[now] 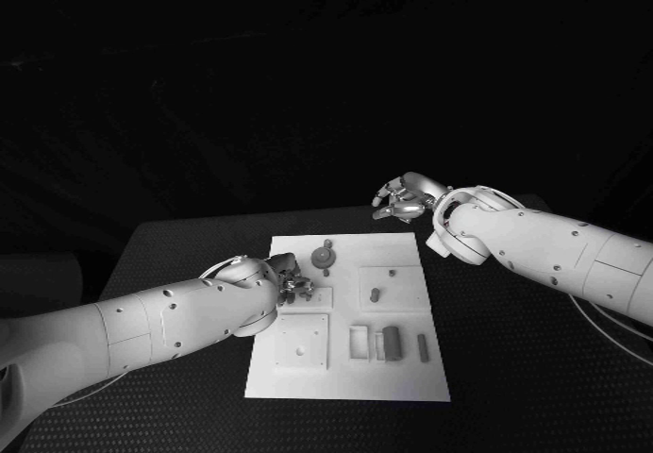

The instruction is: Assemble the parts on the task board

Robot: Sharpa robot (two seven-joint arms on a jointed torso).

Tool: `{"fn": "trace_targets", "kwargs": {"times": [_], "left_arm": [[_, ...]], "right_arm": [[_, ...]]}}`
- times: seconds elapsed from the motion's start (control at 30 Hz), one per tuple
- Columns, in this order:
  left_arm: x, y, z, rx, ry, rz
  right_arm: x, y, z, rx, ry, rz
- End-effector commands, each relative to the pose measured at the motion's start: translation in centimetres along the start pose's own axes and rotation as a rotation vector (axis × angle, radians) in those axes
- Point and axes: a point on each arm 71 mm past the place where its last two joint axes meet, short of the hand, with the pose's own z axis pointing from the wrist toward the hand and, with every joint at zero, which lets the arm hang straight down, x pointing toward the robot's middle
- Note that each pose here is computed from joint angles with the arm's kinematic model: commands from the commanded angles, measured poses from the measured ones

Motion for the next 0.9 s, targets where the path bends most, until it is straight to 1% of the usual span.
{"fn": "trace_targets", "kwargs": {"times": [0.03, 0.33, 0.5, 0.73, 0.9], "left_arm": [[0.87, 0.09, 0.04, -0.016, 0.061, 0.025], [1.08, -0.06, 0.07, -0.016, 0.081, 0.037], [0.91, 0.34, 0.06, -0.023, 0.073, 0.033], [0.75, 0.66, 0.00, -0.027, 0.063, 0.027], [0.81, 0.91, -0.05, -0.040, 0.079, 0.002]], "right_arm": [[0.1, 0.1, 0.0, -0.011, 0.013, 0.000], [0.1, 0.1, 0.0, -0.012, 0.014, 0.000], [0.1, 0.1, 0.0, -0.010, 0.013, 0.000], [0.1, 0.0, 0.0, -0.009, 0.013, 0.000], [0.1, 0.0, 0.0, -0.009, 0.013, 0.000]]}}
